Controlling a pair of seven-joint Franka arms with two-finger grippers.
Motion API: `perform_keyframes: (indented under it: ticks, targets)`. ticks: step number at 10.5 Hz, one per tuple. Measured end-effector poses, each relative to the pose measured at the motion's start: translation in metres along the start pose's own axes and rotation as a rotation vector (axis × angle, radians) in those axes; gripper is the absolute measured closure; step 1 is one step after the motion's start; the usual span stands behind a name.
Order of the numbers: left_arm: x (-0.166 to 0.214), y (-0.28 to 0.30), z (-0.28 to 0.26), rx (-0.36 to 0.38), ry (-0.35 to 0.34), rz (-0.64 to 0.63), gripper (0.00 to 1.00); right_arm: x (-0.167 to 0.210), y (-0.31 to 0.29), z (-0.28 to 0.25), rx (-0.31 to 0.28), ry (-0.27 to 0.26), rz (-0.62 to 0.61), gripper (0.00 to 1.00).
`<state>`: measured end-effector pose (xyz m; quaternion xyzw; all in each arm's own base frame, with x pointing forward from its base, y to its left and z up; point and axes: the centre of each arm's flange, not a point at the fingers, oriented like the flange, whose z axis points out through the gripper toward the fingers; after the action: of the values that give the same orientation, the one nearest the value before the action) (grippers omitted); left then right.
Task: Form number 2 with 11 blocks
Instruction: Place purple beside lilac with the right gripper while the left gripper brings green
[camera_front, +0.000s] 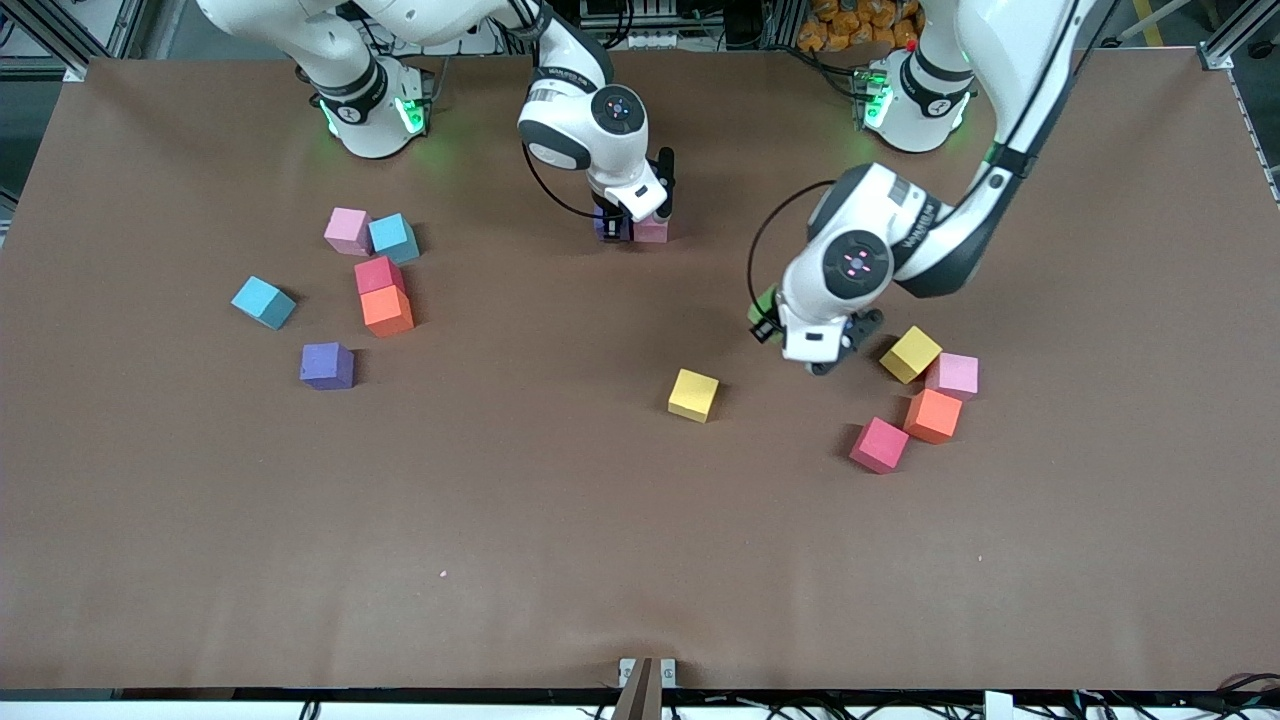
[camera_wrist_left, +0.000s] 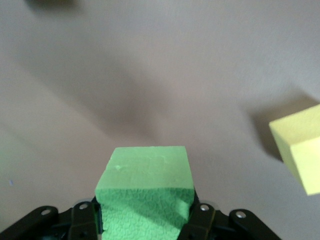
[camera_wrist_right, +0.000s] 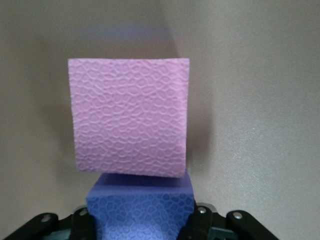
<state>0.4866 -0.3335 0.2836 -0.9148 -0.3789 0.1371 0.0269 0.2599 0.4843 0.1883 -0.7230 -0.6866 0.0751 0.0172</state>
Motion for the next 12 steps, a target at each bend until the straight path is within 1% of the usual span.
perform_keyframes:
  ticks: [2, 5, 6, 9, 12]
  targets:
    - [-0.028, 0.000, 0.013, 0.015, -0.014, -0.092, 0.41, 0.001, 0.000, 0.003, 0.003, 0.006, 0.002, 0.44]
    - [-0.046, -0.006, 0.036, 0.030, -0.009, -0.250, 0.41, 0.001, 0.000, 0.002, 0.003, 0.008, 0.003, 0.44]
    - [-0.048, -0.009, 0.043, 0.026, -0.008, -0.304, 0.41, 0.002, 0.000, 0.002, 0.002, 0.011, 0.003, 0.44]
    - [-0.067, -0.010, 0.057, -0.026, -0.016, -0.457, 0.41, 0.002, 0.000, 0.002, 0.002, 0.014, 0.002, 0.44]
    - [-0.077, -0.013, 0.066, -0.036, -0.020, -0.592, 0.41, 0.002, 0.000, 0.002, 0.002, 0.015, 0.003, 0.43]
